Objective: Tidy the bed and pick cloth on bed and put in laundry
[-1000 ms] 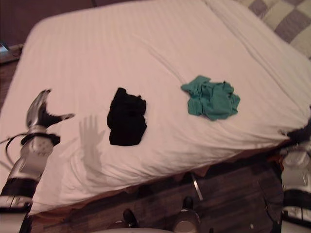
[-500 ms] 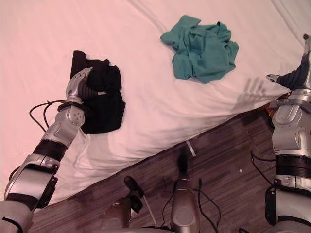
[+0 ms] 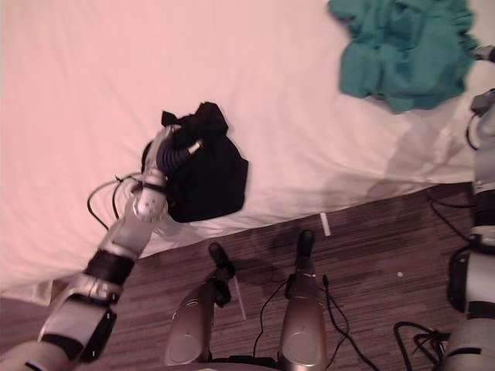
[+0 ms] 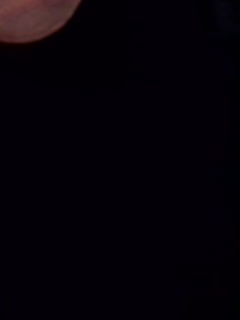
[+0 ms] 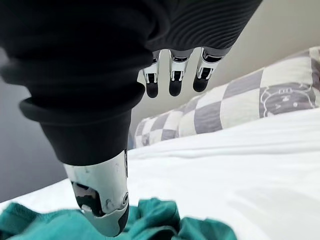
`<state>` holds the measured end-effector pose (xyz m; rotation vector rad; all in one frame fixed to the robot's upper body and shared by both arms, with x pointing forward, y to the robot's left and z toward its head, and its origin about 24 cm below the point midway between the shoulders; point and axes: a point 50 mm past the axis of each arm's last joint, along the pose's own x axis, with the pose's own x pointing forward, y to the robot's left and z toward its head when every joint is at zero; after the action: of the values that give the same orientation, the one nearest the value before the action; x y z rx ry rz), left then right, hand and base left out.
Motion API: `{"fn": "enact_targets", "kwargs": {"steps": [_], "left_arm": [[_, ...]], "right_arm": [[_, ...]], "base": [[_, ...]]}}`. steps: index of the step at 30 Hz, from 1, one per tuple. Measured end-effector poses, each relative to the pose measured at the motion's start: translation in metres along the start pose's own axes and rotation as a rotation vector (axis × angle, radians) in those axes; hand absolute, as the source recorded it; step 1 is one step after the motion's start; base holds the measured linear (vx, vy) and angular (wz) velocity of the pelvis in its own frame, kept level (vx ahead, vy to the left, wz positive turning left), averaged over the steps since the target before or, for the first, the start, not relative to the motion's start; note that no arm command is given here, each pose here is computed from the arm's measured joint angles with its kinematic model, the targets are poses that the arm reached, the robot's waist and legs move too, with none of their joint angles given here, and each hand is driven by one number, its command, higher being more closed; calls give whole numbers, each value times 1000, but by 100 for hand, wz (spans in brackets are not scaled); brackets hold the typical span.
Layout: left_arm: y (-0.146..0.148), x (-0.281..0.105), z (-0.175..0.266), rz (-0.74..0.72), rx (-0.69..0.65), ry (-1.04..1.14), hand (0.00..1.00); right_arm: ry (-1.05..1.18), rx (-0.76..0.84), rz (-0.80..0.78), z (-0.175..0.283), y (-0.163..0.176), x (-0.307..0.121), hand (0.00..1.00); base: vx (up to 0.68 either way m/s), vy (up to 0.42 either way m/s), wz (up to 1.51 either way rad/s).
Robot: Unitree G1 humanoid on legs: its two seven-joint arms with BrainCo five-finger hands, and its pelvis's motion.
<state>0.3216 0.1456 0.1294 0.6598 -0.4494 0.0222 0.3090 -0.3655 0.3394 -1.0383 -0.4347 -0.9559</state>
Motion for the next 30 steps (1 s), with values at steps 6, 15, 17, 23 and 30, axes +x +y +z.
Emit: {"fn": "enact_targets", "kwargs": {"steps": [6, 15, 17, 23, 30], "left_arm": [[1, -52, -2, 20, -220, 27, 100], [-11, -79, -15, 9, -323, 161, 100], [-16, -84, -22, -5, -341, 218, 100], [-26, -112, -54, -66, -335, 413, 100], [-31, -151, -87, -53, -332, 663, 100]], "right_arm": [[174, 79, 68, -27, 10, 2, 100], [283, 164, 165, -51, 26, -12, 100], [351, 229, 210, -65, 45, -34, 100], [457, 360, 435, -88, 111, -162, 100], [812, 538, 674, -89, 128, -358, 100]], "base": [[16, 6, 22], [66, -6, 9], [89, -44, 7], [109, -36, 2], [78, -5, -25]]}}
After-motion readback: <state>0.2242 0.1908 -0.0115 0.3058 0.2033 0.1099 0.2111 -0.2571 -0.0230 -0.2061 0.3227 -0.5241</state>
